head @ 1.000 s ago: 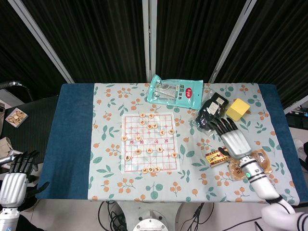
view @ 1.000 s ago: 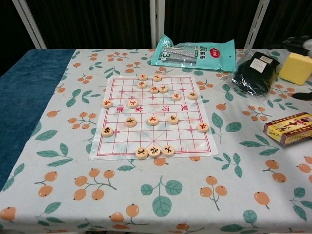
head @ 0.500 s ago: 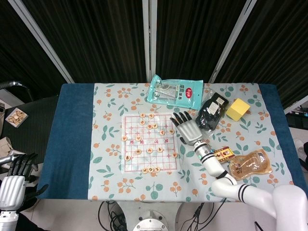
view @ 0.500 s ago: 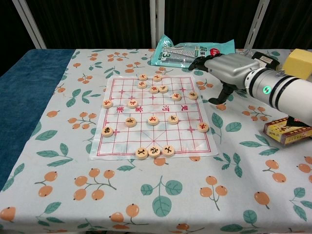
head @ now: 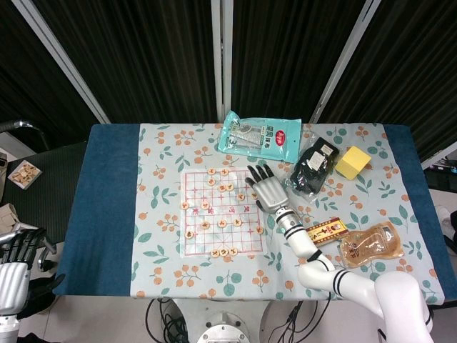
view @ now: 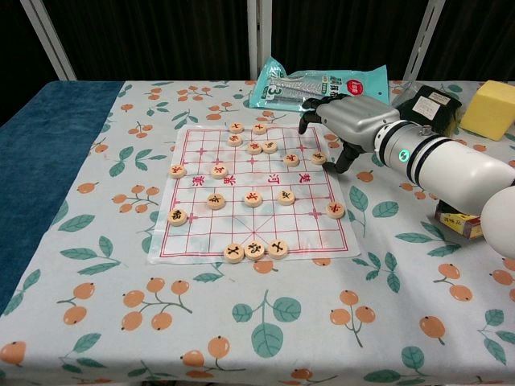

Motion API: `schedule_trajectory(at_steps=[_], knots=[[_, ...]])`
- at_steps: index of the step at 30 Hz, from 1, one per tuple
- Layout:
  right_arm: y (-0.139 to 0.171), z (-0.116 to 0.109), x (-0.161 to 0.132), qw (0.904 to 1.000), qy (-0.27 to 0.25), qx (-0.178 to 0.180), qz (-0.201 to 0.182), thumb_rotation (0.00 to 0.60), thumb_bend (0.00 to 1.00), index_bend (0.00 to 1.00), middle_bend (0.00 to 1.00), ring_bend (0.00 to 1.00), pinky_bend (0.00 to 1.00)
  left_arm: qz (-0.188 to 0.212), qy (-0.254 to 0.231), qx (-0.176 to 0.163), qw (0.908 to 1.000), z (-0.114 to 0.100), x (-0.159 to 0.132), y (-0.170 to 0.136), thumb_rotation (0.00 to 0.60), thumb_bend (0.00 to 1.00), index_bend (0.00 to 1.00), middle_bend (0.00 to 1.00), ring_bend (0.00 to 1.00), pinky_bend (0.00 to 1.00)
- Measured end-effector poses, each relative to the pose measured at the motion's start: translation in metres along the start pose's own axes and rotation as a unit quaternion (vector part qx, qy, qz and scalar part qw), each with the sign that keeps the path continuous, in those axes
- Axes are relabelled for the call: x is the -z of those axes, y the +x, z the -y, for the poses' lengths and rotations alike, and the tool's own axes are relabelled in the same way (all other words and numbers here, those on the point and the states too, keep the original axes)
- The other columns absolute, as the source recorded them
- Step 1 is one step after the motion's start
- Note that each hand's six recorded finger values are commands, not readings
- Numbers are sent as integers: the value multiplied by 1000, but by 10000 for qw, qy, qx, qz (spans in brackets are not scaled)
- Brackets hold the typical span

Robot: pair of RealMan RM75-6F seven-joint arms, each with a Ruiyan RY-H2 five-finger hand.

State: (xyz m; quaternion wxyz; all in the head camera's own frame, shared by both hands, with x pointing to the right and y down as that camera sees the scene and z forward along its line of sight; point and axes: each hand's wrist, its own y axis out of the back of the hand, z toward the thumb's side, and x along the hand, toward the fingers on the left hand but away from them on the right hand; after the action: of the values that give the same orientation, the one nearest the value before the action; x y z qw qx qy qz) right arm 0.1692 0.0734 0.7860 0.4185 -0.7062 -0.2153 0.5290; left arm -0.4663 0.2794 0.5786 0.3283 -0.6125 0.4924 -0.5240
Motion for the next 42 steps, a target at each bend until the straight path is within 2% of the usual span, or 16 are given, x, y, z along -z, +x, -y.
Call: schedule_trajectory(at_steps=[5, 13, 25, 36, 42], knots=[[-1, 2, 0, 10000, -57, -23, 26, 600, 274, 356, 19, 0, 0, -61, -14, -65, 10000, -3, 5, -2, 600, 111, 89, 69, 0, 53], [-1, 4, -1, 9999, -99, -28, 36, 600, 278, 391, 26, 0, 0, -74, -29, -122, 9999, -5, 7, -4, 600, 111, 89, 69, 0, 52], [-2, 6, 1, 9999, -98, -3, 85, 600, 281, 531, 33, 0, 0, -47, -70, -52, 10000, -2, 8, -4, 600, 111, 90, 69, 0, 51], [-5, 0, -7, 9997, -215, 100, -40, 600, 281, 537, 38, 0, 0, -22, -172, -54, 9998, -3, 7, -4, 600, 112, 93, 69, 0, 51], [-7, 4, -13, 9998, -174, 52, -72, 600, 281, 538, 39, 0, 0, -37, -229, -47, 9997, -4, 10, -4, 600, 112, 94, 69, 0, 51]])
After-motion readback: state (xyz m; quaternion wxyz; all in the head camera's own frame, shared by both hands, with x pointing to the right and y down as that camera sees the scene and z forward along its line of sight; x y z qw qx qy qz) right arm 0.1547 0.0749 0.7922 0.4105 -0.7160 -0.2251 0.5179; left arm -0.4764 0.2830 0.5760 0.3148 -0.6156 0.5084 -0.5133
